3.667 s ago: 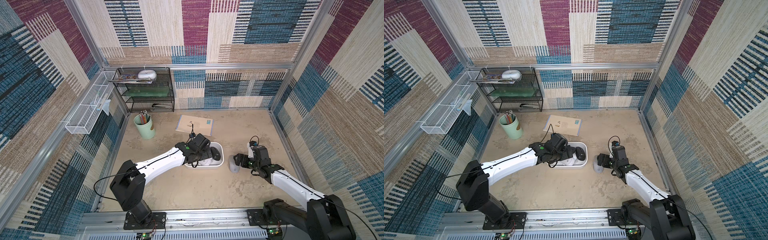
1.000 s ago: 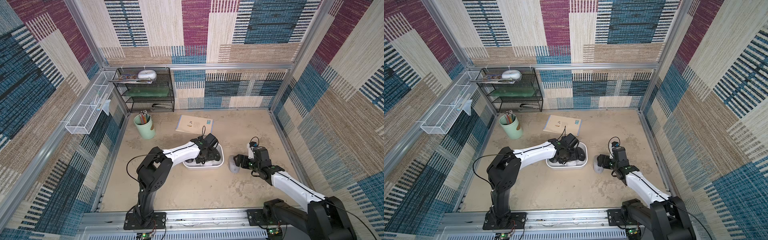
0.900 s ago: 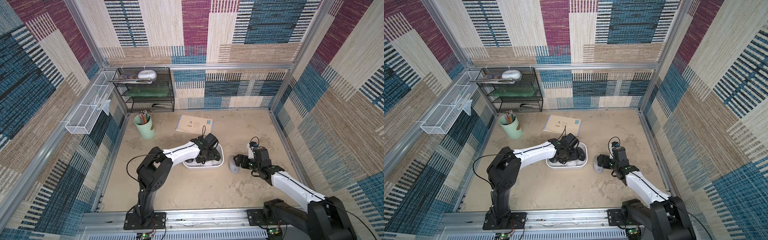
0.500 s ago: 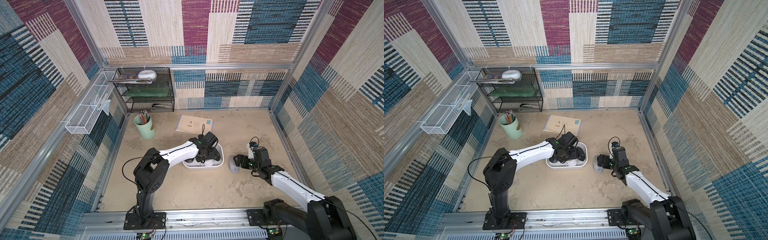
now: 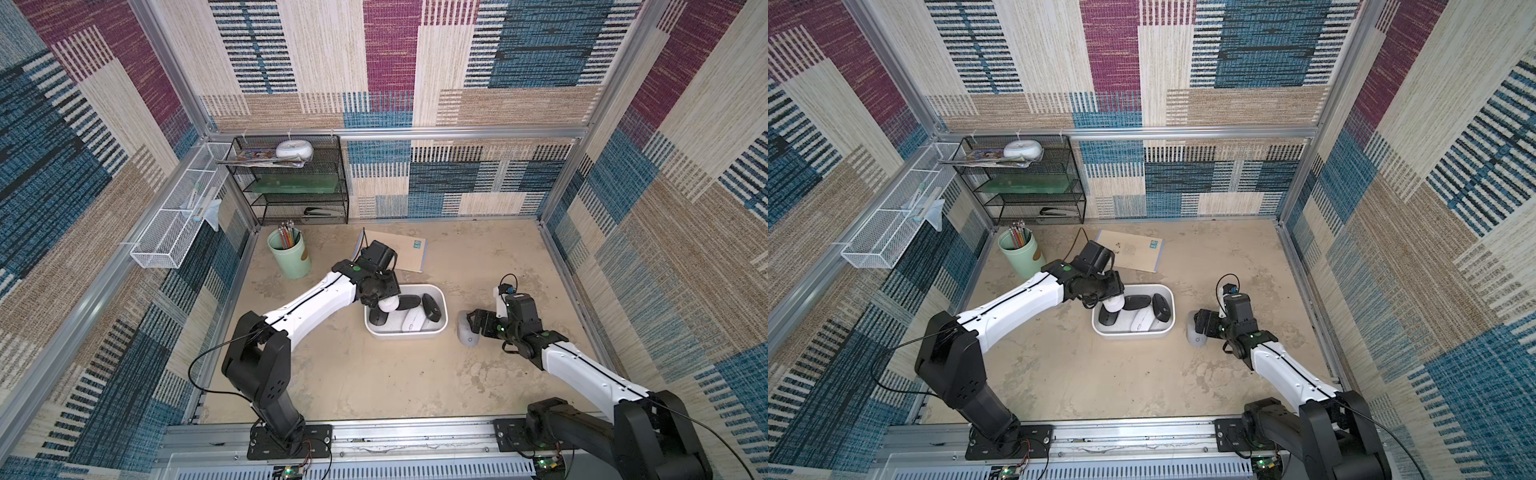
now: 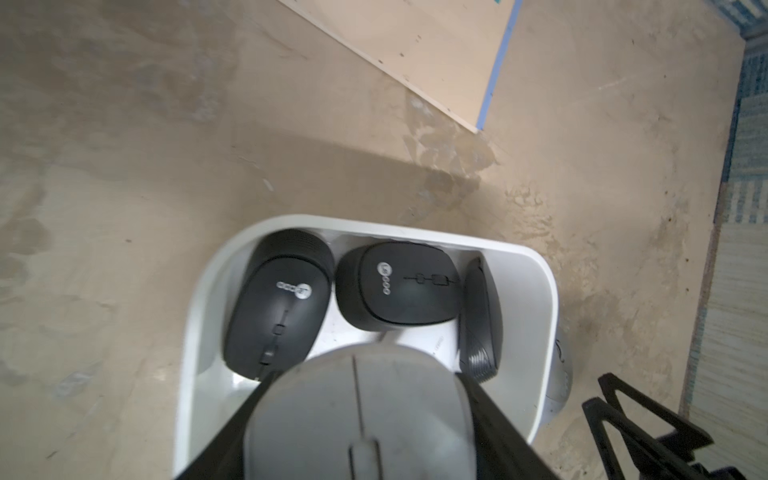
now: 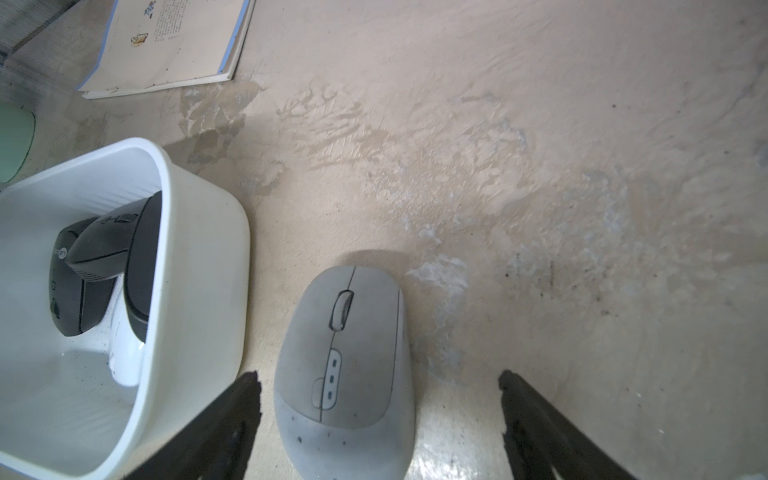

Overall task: Take out the mouse from the storage box
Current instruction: Pick up the mouse from the storage box, then place the mouse at the center of the board.

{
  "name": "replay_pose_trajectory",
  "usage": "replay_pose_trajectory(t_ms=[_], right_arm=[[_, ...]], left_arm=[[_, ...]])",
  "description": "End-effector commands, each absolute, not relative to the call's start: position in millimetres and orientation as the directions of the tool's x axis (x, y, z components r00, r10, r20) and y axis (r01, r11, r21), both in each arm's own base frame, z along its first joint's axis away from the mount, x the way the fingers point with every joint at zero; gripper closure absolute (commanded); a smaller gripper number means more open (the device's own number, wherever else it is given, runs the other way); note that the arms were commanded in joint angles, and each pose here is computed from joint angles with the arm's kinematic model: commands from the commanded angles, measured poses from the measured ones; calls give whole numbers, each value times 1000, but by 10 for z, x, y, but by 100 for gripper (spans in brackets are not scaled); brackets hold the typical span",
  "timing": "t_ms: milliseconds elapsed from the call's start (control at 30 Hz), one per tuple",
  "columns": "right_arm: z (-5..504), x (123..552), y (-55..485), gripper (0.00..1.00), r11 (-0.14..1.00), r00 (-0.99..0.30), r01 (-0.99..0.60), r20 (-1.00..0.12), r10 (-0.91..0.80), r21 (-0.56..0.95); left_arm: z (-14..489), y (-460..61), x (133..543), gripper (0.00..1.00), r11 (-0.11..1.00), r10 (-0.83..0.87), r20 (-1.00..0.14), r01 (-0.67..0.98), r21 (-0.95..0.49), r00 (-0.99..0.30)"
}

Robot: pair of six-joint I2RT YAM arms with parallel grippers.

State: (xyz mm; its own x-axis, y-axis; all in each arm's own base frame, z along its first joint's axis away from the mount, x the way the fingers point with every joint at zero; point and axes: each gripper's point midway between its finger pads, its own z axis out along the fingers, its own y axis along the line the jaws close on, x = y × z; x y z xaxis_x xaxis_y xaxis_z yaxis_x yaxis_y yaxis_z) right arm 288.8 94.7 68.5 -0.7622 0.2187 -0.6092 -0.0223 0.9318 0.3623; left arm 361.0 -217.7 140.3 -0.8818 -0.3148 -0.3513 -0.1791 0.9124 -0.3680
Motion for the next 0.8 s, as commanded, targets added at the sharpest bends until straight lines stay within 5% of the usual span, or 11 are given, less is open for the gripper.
replay_pose_trajectory(t_ms=[0,267,767], right_arm=[[753,2946,961,8,930,-745,-34,-629,221,367],[745,2950,969,7,929,-748,-36,-626,219,367],[735,2961,966,8,931,-751,-33,-624,217,364]], left_arm=[[1336,-1795,3566,48,928,-313,-339,-210,-308,-887],[917,-1142,3640,48,904,-408,-277,-340,-260,-870],[256,-1025,3664,41,892,-429,-161,-388,-233,-889]])
